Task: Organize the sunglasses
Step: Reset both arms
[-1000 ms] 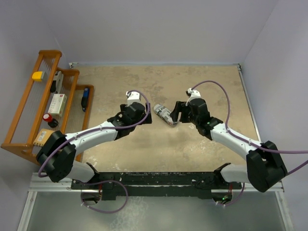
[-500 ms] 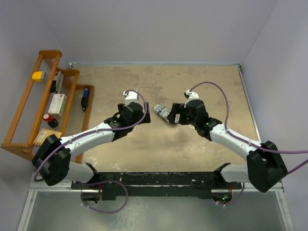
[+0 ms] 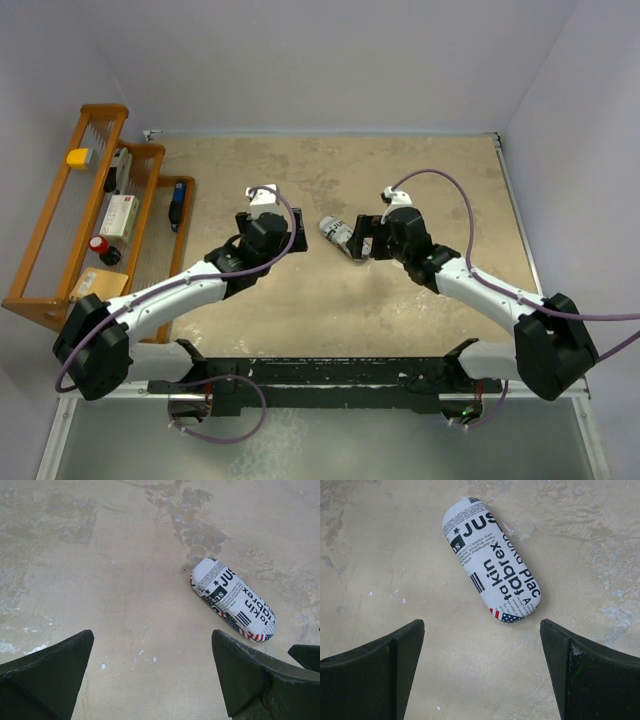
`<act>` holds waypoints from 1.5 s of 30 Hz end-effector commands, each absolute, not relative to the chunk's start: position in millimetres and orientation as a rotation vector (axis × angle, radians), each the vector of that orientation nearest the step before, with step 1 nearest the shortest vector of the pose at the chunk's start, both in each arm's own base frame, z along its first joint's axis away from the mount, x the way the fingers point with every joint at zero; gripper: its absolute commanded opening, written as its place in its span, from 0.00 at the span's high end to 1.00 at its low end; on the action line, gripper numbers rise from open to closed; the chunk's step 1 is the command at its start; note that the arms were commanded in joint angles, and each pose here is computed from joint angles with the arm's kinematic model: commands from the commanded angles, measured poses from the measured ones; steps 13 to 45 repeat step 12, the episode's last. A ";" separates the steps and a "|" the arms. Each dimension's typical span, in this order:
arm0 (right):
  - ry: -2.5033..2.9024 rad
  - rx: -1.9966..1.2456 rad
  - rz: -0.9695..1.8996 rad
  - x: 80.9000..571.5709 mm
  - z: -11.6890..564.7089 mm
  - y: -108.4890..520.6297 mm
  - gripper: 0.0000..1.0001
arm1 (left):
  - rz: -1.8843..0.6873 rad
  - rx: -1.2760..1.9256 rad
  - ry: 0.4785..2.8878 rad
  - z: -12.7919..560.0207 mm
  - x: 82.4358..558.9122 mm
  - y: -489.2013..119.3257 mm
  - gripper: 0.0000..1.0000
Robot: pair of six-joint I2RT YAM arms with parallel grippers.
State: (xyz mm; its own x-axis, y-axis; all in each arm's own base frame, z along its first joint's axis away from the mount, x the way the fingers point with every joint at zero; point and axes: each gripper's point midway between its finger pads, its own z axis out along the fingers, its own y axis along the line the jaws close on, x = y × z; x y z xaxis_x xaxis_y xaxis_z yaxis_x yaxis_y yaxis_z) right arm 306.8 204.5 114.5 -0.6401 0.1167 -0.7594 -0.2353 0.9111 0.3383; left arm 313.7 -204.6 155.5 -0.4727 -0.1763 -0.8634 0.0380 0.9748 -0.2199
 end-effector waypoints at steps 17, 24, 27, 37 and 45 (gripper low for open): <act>2.133 -0.100 0.523 316.0 142.9 212.6 0.01 | -0.274 -0.107 1.976 175.8 314.7 -201.4 0.01; 2.133 -0.100 0.523 316.0 142.9 212.6 0.01 | -0.274 -0.107 1.976 175.8 314.7 -201.4 0.01; 2.133 -0.100 0.523 316.0 142.9 212.6 0.01 | -0.274 -0.107 1.976 175.8 314.7 -201.4 0.01; 2.133 -0.100 0.523 316.0 142.9 212.6 0.01 | -0.274 -0.107 1.976 175.8 314.7 -201.4 0.01; 2.133 -0.100 0.523 316.0 142.9 212.6 0.01 | -0.274 -0.107 1.976 175.8 314.7 -201.4 0.01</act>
